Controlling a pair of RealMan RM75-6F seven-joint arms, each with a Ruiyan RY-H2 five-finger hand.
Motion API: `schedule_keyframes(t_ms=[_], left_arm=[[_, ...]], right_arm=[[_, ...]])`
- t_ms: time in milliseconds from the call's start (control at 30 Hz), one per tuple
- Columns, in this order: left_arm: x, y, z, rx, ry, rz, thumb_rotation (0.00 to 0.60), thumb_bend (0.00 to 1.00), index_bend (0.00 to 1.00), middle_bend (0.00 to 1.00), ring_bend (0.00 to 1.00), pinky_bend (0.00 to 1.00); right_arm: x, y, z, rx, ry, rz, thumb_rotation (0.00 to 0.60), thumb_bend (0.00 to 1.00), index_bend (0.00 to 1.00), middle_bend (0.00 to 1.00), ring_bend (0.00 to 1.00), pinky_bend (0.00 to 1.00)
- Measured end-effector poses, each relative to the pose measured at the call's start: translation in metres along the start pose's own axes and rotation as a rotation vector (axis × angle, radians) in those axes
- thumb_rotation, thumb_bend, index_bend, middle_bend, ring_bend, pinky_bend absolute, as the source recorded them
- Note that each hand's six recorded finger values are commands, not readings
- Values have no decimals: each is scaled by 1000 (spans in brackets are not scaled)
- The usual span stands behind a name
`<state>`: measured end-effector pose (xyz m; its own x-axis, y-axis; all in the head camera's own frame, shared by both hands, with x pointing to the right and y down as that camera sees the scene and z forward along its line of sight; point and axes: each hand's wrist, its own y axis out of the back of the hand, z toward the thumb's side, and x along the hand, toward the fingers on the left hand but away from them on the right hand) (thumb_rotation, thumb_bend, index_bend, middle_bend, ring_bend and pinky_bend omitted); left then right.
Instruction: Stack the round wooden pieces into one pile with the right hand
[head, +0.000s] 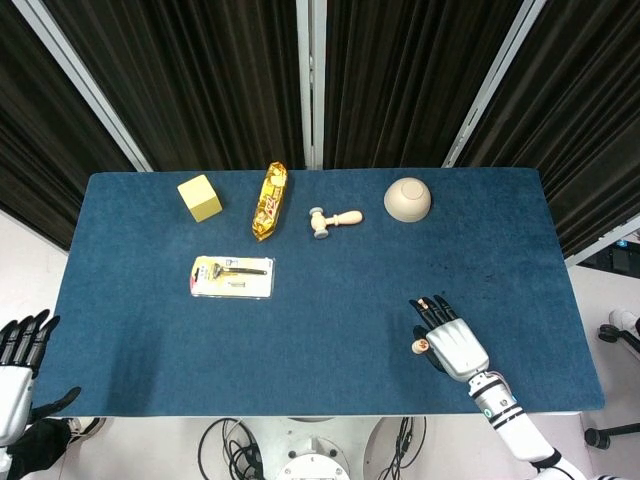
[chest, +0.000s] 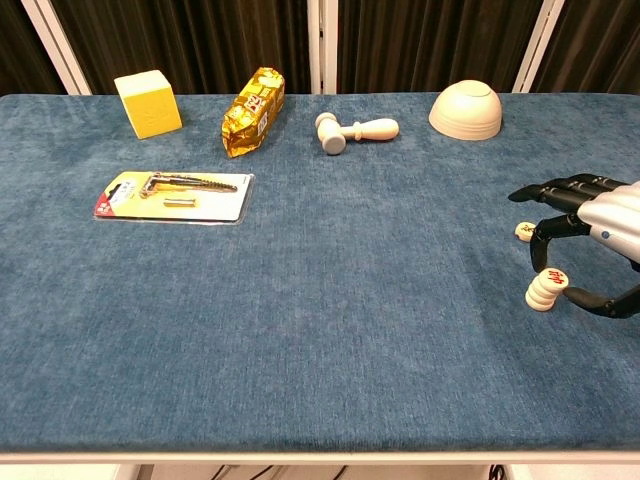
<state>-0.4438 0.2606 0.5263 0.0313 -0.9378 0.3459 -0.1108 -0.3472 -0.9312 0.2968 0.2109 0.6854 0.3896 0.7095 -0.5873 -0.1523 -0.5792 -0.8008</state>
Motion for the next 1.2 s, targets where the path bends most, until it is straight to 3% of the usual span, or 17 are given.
schedule_keyframes(t_ms=[200, 433, 667, 900, 1200], left_arm=[[0, 0, 0, 0, 1, -1, 600, 95, 26, 0, 0, 0], [-1, 0, 1, -1, -2, 1, 600, 95, 26, 0, 0, 0], [-1, -1, 2, 2, -7, -2, 600, 95, 26, 0, 0, 0], [0, -1, 2, 4, -8, -1, 600, 94, 26, 0, 0, 0], [3, -4, -4, 3, 12, -16, 600, 95, 26, 0, 0, 0]], right_arm=[[1, 2, 0, -10, 4, -4, 600, 327, 347, 38, 0, 0], [3, 10, -3, -22, -3, -28, 600, 327, 333, 37, 0, 0], [-10, 30, -30, -31, -91, -94, 600, 327, 322, 29, 0, 0], [-39, 9, -56, -24, -180, -33, 600, 327, 298, 14, 0, 0], [-62, -13, -47, -42, -185, -48, 600, 327, 297, 17, 0, 0]])
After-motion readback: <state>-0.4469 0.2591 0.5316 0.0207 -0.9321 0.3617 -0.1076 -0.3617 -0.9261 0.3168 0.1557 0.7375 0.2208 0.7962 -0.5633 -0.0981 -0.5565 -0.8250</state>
